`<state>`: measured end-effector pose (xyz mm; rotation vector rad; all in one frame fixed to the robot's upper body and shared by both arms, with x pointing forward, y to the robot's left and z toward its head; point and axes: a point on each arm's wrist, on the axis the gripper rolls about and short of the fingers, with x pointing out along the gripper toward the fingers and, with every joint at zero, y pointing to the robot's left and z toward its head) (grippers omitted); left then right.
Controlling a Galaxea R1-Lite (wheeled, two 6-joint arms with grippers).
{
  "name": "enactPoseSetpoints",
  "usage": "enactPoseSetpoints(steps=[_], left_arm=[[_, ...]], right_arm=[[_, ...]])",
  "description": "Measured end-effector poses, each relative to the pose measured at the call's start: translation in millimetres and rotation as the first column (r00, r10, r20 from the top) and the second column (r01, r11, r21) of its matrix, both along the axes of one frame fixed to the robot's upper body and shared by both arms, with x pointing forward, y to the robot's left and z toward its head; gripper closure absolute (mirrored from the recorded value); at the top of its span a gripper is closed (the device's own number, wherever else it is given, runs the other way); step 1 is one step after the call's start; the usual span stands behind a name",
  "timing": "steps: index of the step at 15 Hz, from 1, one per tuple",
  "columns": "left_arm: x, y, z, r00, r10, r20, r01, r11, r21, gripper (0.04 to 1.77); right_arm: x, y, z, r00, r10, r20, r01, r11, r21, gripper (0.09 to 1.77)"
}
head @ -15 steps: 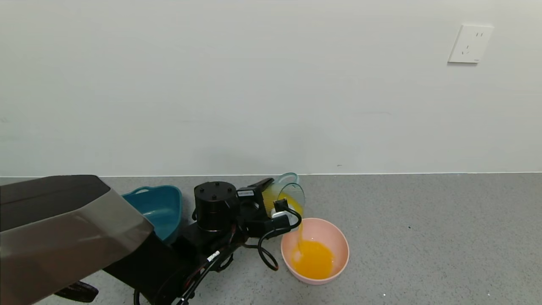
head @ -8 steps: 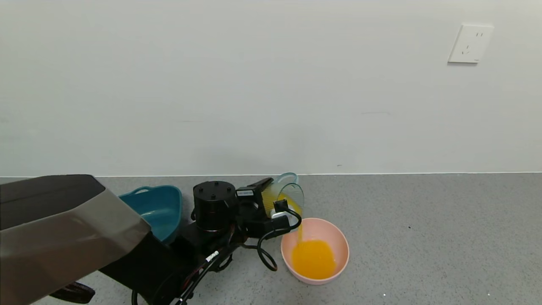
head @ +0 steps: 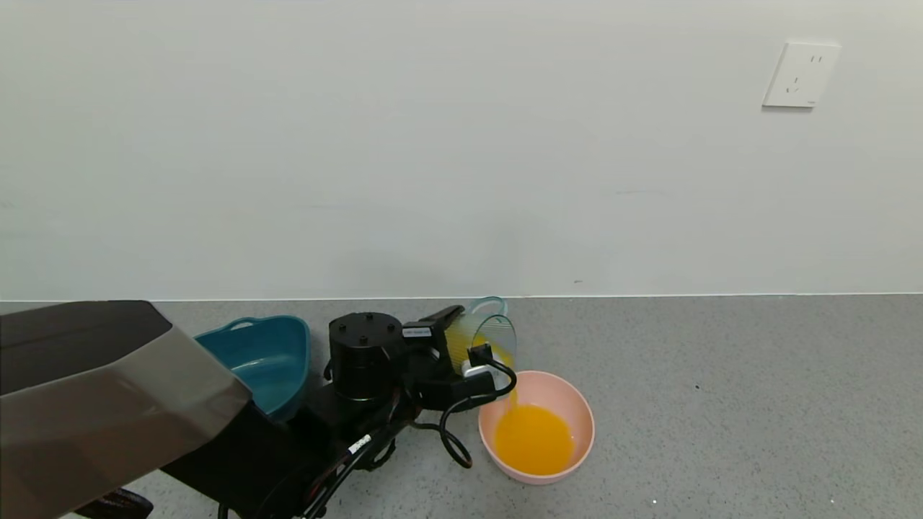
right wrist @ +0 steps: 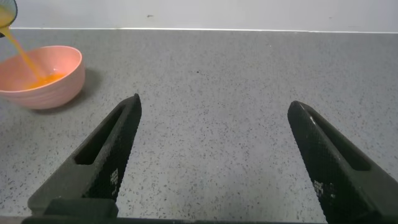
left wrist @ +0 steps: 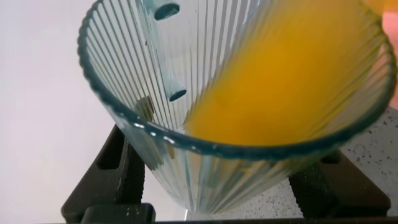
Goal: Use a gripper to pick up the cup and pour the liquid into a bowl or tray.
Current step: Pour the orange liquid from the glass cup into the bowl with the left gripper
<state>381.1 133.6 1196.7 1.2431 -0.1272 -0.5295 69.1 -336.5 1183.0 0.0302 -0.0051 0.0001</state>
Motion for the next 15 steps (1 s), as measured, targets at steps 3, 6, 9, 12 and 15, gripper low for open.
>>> enactPoseSetpoints(steps=[3,6,9,12,15], left_arm=[[-5,-2,0,1.0,0.013,0.004,-0.013,1.0,0.016,0.52],[-8,-4,0,1.0,0.022,0.007,-0.022,0.999,0.026,0.52],[-10,-5,1,0.999,0.037,0.017,-0.037,0.999,0.037,0.52],[-12,-5,3,0.999,0.032,0.031,-0.034,0.998,0.047,0.52],[-12,-5,4,0.998,0.034,0.048,-0.037,0.997,0.064,0.52]], right_arm=[[0,0,0,1.0,0.0,0.0,0.0,1.0,0.0,0.15],[0,0,0,1.0,0.0,0.0,0.0,1.0,0.0,0.15],[0,0,0,1.0,0.0,0.0,0.0,1.0,0.0,0.15],[0,0,0,1.0,0.0,0.0,0.0,1.0,0.0,0.15],[0,0,0,1.0,0.0,0.0,0.0,1.0,0.0,0.15]])
